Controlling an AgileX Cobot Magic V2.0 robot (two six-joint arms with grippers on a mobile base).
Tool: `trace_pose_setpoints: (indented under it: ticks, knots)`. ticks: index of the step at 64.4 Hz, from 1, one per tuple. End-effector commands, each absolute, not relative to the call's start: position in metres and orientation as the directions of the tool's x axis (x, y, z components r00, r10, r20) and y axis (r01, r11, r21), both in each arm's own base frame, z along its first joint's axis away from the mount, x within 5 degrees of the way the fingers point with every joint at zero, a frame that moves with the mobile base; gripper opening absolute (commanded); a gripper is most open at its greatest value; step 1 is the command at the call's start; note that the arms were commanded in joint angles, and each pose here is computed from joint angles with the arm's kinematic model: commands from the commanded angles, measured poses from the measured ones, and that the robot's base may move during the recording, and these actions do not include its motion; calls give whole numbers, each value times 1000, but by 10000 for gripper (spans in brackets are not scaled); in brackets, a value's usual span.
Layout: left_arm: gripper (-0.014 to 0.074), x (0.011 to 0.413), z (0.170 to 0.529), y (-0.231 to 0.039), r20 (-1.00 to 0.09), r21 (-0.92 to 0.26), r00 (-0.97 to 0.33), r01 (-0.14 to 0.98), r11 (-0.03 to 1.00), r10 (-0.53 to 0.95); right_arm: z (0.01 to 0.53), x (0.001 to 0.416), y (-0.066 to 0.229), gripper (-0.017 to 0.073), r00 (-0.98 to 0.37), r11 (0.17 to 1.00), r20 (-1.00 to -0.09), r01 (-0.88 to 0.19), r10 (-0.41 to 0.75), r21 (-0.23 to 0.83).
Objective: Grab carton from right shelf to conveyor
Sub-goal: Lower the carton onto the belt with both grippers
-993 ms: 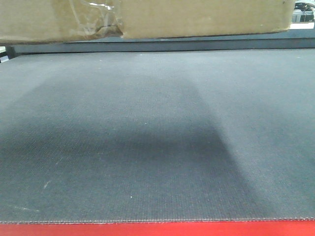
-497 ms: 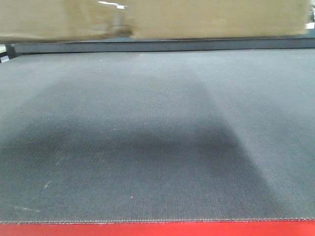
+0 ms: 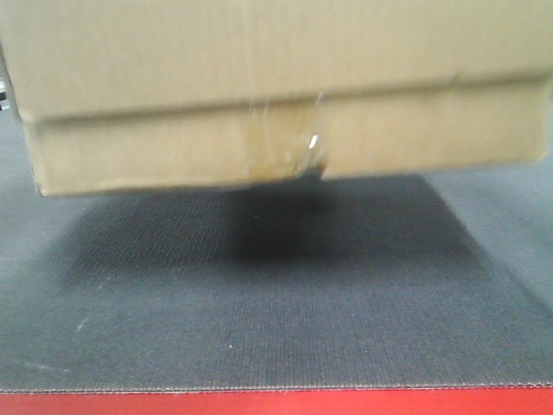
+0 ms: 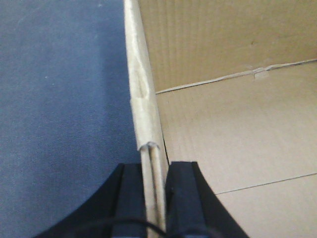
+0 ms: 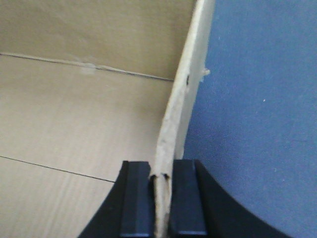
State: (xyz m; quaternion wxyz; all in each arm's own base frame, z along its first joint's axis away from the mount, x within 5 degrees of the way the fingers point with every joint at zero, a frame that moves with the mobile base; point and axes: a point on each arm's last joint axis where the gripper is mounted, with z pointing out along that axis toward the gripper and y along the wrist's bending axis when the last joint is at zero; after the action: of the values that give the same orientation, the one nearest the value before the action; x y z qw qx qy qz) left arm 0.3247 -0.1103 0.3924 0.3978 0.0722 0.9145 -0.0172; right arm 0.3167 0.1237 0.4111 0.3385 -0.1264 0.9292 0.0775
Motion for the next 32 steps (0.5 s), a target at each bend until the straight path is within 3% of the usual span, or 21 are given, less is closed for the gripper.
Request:
trace_pose_setpoints:
  ticks: [1, 11, 18, 22, 28, 32]
  knots:
    - [-19, 335, 388, -108, -753, 55, -645, 134, 989, 129, 404, 329, 126, -61, -722, 955, -664, -293, -193, 42]
    - [-15, 345, 381, -102, -747, 60, -655, 108, 992, 116, 388, 342, 130, -57, -741, 955, -637, -295, -214, 22]
    - [73, 349, 376, -98, -734, 64, -670, 91, 994, 109, 386, 344, 131, 66, -745, 955, -631, -295, -216, 22]
    - [190, 349, 375, -96, -728, 66, -677, 85, 994, 106, 386, 344, 131, 235, -746, 955, -630, -295, -216, 22]
    - [465, 346, 378, -96, -733, 64, -672, 84, 994, 104, 390, 343, 130, 500, -741, 955, -636, -295, -216, 20]
    - [615, 344, 380, -95, -735, 62, -671, 81, 995, 100, 395, 341, 129, 576, -737, 955, -641, -295, -214, 20]
